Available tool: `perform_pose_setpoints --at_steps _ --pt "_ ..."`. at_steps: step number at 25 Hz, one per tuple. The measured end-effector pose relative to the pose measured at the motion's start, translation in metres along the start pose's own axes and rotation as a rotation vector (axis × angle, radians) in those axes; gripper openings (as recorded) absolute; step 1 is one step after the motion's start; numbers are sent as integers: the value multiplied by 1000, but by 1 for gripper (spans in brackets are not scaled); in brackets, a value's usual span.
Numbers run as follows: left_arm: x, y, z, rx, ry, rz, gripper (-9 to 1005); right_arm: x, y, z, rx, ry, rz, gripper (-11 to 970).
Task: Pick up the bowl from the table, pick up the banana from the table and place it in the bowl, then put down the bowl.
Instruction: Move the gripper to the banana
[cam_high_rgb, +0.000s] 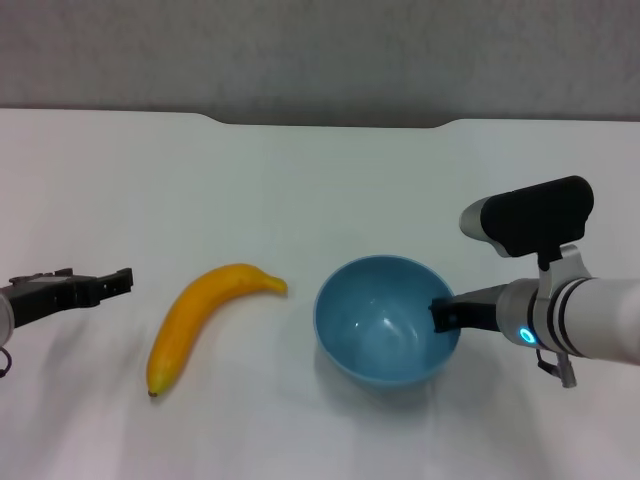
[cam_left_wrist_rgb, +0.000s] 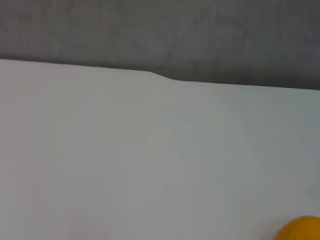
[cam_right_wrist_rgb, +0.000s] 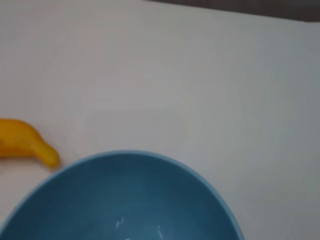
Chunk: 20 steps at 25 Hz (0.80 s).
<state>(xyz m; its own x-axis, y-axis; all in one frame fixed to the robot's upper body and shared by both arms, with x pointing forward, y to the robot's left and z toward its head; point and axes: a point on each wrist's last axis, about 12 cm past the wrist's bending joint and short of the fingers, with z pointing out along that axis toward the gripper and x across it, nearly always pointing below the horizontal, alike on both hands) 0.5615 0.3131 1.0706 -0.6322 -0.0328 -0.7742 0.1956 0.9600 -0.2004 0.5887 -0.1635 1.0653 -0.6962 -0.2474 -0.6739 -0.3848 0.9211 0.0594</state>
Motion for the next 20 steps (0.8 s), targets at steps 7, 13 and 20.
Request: perform_pose_setpoints --at_steps 7,13,20 --pt "1 -13 0 60 -34 36 905 -4 -1 -11 0 -56 0 54" --pt "7 -30 -2 140 -90 138 904 -9 -3 -23 14 -128 -16 36" --pt "20 -36 10 177 -97 172 904 -13 0 -36 14 -197 -41 36"
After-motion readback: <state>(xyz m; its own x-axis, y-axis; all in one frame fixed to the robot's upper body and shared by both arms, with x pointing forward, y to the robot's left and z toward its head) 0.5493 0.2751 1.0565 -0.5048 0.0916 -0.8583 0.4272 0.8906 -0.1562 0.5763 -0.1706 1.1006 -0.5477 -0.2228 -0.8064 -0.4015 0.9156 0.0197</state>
